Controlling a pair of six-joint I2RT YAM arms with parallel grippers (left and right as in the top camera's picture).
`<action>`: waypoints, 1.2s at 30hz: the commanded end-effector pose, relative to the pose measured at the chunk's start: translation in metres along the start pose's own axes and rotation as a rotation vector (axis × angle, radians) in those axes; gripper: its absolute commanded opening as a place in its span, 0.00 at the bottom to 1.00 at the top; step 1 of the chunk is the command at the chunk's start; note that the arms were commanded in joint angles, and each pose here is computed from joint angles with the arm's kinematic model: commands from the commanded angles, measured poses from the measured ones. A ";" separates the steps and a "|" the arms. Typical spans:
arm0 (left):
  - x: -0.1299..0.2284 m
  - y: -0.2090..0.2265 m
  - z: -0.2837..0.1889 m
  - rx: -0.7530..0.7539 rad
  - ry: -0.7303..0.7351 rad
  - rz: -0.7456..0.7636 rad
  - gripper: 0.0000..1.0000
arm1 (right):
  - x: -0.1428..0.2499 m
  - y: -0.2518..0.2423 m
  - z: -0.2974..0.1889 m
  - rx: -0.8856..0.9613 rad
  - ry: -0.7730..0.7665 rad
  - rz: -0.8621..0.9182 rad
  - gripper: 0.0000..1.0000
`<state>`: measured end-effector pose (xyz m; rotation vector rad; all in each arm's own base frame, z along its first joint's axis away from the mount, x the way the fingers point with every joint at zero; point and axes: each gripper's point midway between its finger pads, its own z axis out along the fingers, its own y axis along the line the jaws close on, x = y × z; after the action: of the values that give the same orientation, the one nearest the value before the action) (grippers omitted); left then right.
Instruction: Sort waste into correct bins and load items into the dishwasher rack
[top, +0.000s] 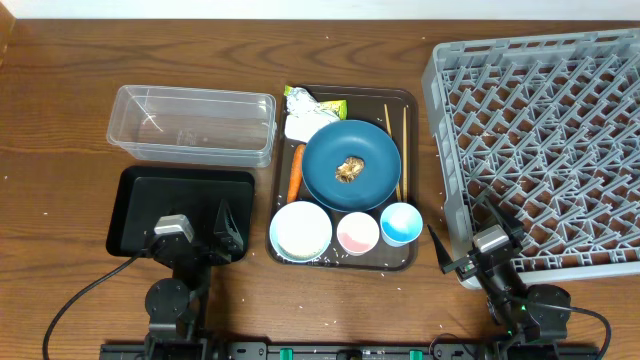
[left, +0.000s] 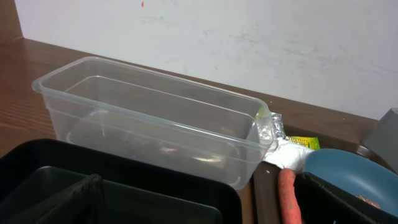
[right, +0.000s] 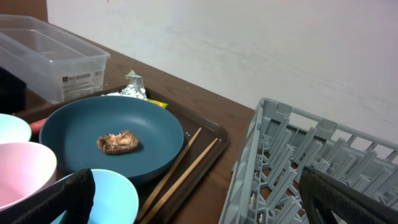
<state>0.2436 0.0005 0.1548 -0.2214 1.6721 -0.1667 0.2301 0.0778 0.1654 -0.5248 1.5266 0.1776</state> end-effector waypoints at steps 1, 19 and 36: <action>0.017 0.006 0.002 -0.016 0.038 0.009 0.98 | 0.001 0.000 0.000 0.001 0.000 0.016 0.99; 0.019 -0.028 0.000 0.174 0.060 0.005 0.98 | -0.003 0.002 0.000 -0.009 -0.015 0.011 0.99; -0.085 -0.077 -0.034 0.302 0.129 -0.056 0.98 | -0.112 -0.001 -0.024 -0.087 -0.045 0.195 0.99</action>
<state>0.2235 -0.0487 0.2358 -0.0199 1.7116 -0.4278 0.2052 0.0899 0.2506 -0.4563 1.5110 0.3734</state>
